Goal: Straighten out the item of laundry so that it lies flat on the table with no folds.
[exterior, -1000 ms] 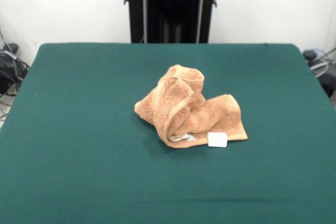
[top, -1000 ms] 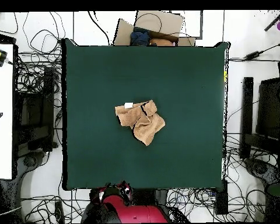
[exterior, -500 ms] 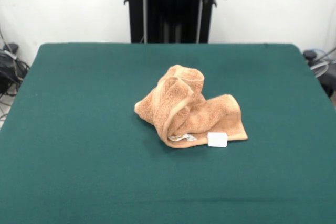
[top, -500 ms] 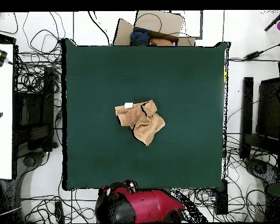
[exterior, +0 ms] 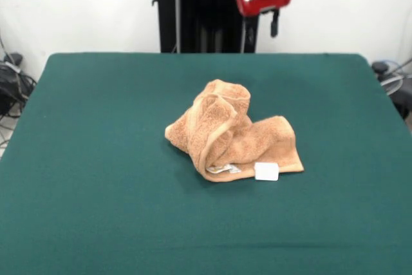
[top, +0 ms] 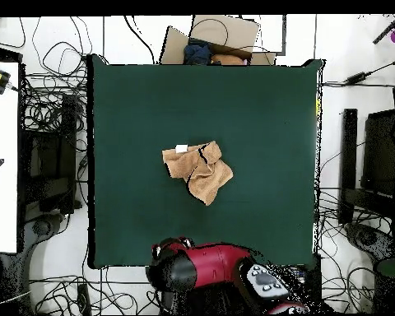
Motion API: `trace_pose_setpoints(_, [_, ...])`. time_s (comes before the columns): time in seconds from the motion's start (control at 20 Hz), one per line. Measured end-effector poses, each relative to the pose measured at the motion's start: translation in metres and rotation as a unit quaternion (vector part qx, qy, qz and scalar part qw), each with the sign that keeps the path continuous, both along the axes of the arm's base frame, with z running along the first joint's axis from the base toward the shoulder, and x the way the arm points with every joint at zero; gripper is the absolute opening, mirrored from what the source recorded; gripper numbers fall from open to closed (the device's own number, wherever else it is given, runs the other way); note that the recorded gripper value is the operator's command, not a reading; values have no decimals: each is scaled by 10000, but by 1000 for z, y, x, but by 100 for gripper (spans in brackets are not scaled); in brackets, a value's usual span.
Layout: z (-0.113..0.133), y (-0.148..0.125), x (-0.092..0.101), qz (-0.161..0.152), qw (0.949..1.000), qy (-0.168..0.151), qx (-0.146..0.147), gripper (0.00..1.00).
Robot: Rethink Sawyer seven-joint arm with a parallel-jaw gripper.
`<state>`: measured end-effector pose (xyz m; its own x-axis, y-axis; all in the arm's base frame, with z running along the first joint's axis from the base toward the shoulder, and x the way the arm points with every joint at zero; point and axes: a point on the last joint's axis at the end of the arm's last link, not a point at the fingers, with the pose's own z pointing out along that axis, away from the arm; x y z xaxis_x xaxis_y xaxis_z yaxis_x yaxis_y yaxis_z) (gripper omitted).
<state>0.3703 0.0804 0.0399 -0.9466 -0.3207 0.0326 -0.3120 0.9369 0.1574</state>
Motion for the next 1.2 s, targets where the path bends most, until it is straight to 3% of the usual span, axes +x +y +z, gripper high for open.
trace_pose_setpoints(0.45, [-45, 7, 34, 61, 10000, -60, -10, 100])
trace_pose_setpoints(0.9, [-53, -3, 75, -46, 9994, -319, -116, 100])
trace_pose_setpoints(1.2, [-39, -18, 110, -202, 9992, 12, -344, 100])
